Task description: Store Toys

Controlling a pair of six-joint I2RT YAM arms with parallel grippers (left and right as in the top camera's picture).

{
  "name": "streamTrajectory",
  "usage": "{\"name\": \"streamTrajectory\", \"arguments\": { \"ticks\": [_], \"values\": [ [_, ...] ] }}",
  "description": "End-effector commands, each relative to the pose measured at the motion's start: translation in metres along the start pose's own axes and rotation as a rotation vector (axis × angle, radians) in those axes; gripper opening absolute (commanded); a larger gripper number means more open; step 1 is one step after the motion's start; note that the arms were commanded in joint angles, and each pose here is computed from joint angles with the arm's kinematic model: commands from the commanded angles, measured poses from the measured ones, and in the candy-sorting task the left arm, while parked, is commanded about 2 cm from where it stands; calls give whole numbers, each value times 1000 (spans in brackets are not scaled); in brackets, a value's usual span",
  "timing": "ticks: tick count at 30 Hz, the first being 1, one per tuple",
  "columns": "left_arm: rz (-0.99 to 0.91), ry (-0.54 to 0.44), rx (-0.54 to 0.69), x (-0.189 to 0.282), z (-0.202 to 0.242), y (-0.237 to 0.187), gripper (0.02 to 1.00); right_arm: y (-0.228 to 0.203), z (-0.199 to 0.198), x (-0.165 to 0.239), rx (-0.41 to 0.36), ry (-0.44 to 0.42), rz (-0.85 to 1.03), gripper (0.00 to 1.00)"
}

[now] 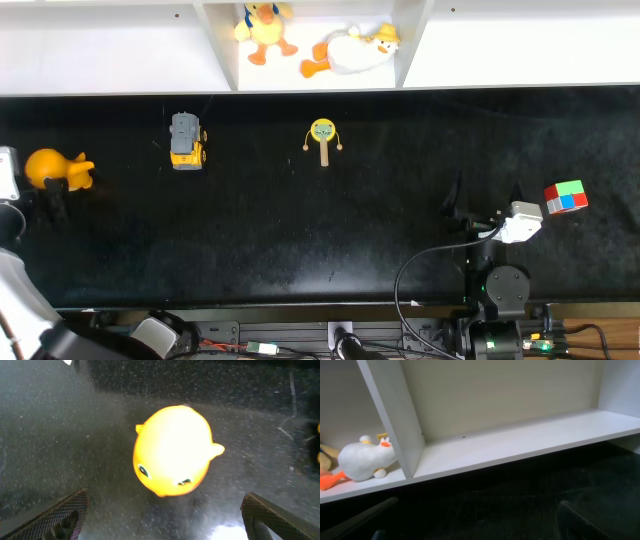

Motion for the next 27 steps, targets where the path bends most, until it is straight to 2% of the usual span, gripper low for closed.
{"name": "streamTrajectory", "arguments": {
  "ticks": [1,12,26,27],
  "values": [
    [-18,-15,-24,-9,7,7,998,-4,-1,0,-3,-3,3,996],
    [-42,-35,-75,-29,3,16,998,-4,-1,0,-3,-3,3,996],
    [-13,-45,-62,-40,5,11,1000,-4,-1,0,-3,-3,3,993],
    [-17,-43,-64,-40,6,11,923,-4,-1,0,-3,-3,3,996]
  ]
}}
Point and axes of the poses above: each gripper's point midway between its finger pads, its own x axis back along the fingers, its own z axis along the line the jaws close on, y = z × x, the point moved 9 cm from there along x, back along the fingers, and after that the axes turned 3 degrees about -x, right-handed, at the moved point
